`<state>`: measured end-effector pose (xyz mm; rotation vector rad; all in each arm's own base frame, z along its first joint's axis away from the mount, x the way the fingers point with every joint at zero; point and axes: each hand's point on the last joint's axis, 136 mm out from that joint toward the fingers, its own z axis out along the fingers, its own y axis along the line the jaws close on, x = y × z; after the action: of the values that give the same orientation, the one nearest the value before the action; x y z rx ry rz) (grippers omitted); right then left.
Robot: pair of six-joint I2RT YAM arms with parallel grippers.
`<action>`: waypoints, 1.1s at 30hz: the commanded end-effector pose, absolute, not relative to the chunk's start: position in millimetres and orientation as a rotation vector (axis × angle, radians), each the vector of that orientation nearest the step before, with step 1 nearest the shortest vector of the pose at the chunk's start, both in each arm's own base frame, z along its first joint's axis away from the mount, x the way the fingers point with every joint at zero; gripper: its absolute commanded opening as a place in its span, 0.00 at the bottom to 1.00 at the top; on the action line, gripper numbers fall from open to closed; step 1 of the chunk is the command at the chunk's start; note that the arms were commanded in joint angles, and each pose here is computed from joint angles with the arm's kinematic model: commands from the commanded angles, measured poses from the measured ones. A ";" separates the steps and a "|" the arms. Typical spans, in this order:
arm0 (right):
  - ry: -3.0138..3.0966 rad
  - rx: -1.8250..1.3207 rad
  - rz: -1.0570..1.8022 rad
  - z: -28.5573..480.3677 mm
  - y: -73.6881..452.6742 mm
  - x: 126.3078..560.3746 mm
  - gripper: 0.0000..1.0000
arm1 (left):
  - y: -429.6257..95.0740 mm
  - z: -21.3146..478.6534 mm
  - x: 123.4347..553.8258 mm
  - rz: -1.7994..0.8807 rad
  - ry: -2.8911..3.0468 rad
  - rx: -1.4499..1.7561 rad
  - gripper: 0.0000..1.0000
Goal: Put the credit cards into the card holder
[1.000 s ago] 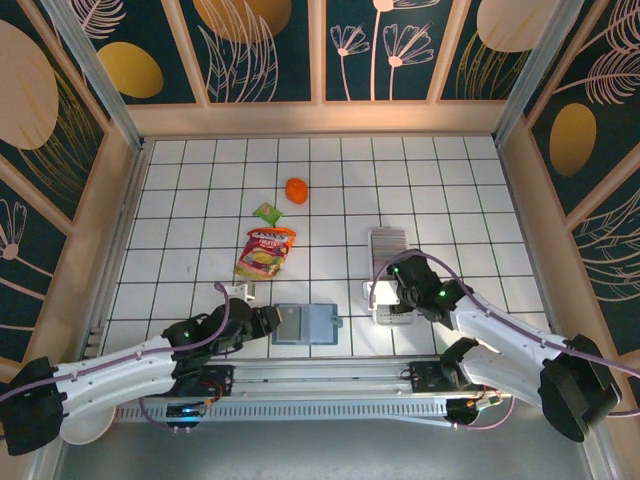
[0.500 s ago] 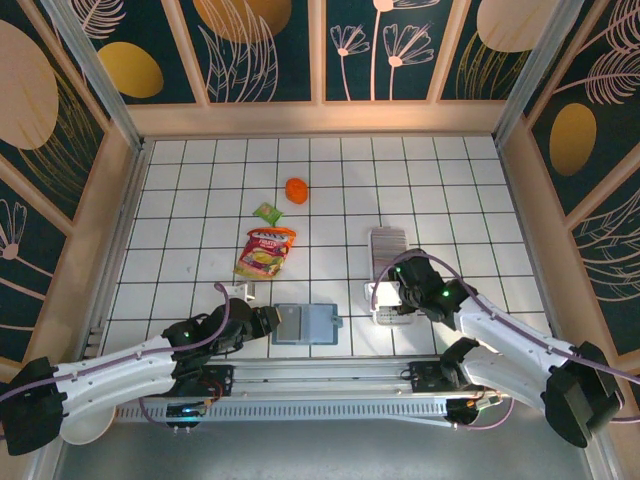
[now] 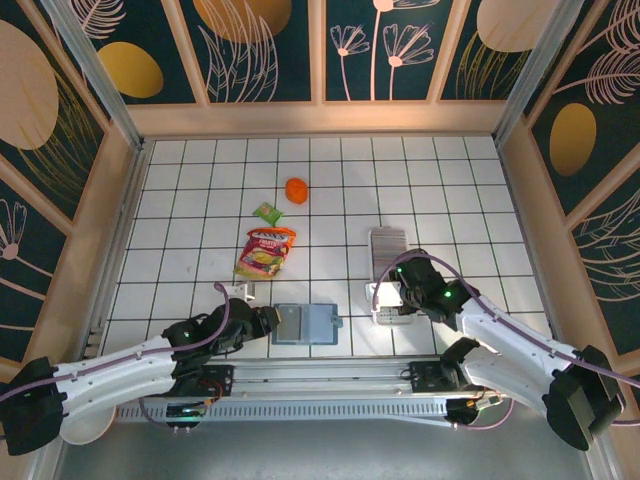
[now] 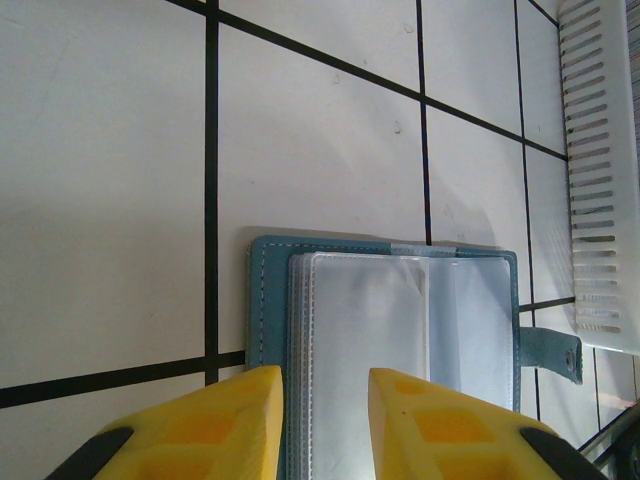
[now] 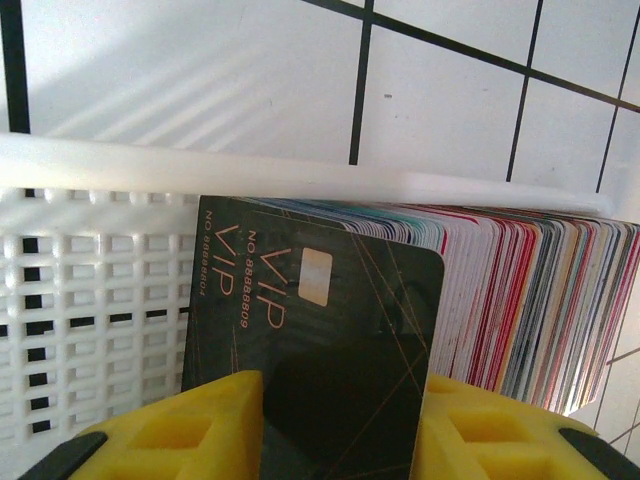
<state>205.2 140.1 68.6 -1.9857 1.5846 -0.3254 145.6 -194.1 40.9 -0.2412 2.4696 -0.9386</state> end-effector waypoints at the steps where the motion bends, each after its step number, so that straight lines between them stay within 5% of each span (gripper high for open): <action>1: 1.540 -1.905 -0.386 97.2 144.6 221.9 0.38 | -197.4 43.2 144.9 -0.971 2.463 -0.246 0.27; 21: 1.567 -1.894 -0.351 111.9 145.9 215.5 0.25 | -199.8 42.4 144.8 -0.976 2.469 -0.240 0.24; 30: 1.601 -1.903 -0.240 125.1 153.7 190.6 0.00 | -198.9 38.9 143.8 -0.967 2.479 -0.236 0.23; 33: 1.600 -1.862 -0.204 141.6 165.3 180.6 0.00 | -198.4 38.4 143.7 -0.967 2.478 -0.239 0.23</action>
<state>183.7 157.6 116.9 -1.9489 1.5817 -0.2261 145.0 -196.6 39.0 -0.2356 2.4799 -0.9433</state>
